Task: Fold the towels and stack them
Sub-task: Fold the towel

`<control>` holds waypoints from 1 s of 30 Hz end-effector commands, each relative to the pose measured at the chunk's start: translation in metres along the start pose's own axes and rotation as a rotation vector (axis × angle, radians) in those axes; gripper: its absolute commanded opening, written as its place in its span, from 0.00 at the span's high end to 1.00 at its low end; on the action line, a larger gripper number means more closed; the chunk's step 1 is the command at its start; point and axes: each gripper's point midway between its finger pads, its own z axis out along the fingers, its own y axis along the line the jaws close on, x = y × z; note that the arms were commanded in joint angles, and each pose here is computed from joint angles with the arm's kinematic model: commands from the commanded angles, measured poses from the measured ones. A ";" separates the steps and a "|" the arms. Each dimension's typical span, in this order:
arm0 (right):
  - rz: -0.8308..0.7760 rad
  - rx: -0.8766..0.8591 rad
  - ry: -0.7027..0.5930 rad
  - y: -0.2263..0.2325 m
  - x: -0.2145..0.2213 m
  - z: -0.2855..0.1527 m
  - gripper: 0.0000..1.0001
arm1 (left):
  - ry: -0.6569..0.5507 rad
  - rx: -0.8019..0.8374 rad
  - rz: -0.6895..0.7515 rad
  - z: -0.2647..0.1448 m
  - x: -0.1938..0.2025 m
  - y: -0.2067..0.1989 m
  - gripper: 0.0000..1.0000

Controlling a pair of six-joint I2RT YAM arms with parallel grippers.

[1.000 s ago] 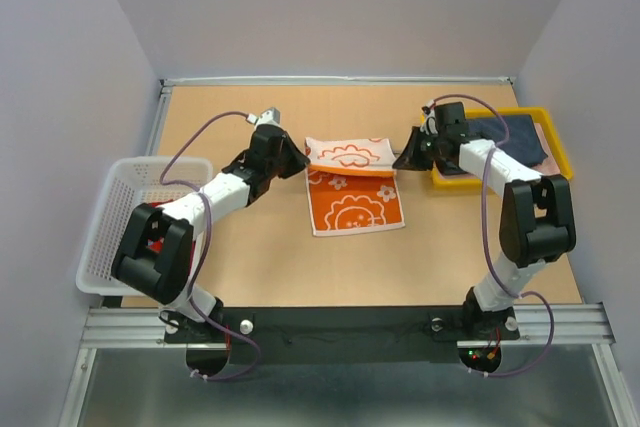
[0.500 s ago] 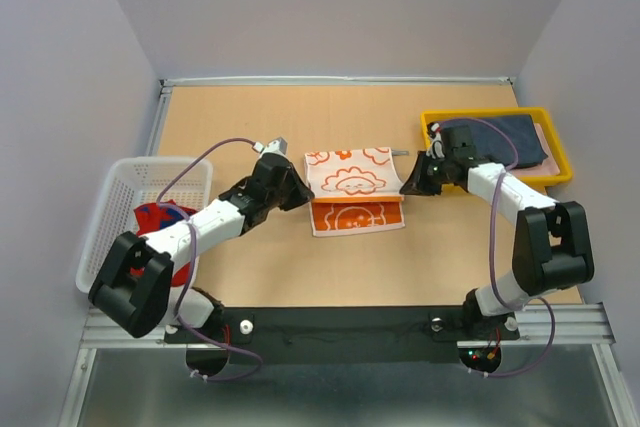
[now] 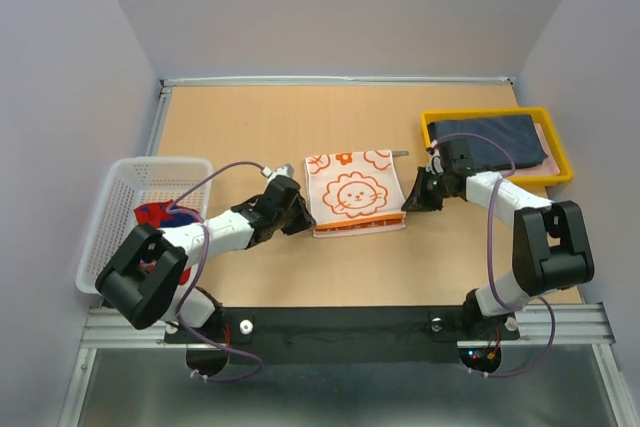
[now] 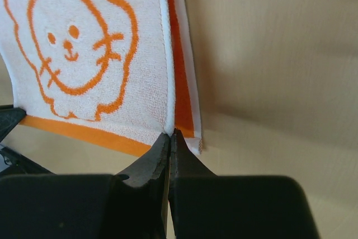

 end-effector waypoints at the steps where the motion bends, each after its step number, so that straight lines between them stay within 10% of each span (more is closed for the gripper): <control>1: -0.001 0.095 -0.009 -0.023 -0.001 0.007 0.99 | 0.013 -0.053 -0.007 0.005 0.011 0.017 1.00; 15: 0.020 0.155 0.046 -0.042 0.018 0.019 0.93 | 0.094 -0.090 0.029 0.007 0.035 0.021 1.00; 18: 0.015 0.161 0.041 -0.043 0.018 0.017 0.80 | 0.114 -0.079 0.055 0.004 0.039 0.014 0.82; 22: -0.001 0.138 -0.014 -0.031 0.008 -0.001 0.62 | 0.087 -0.114 0.087 -0.007 0.037 0.011 0.31; 30: -0.057 0.019 -0.100 0.016 -0.011 -0.040 0.57 | -0.019 -0.125 0.133 -0.041 0.011 -0.014 0.10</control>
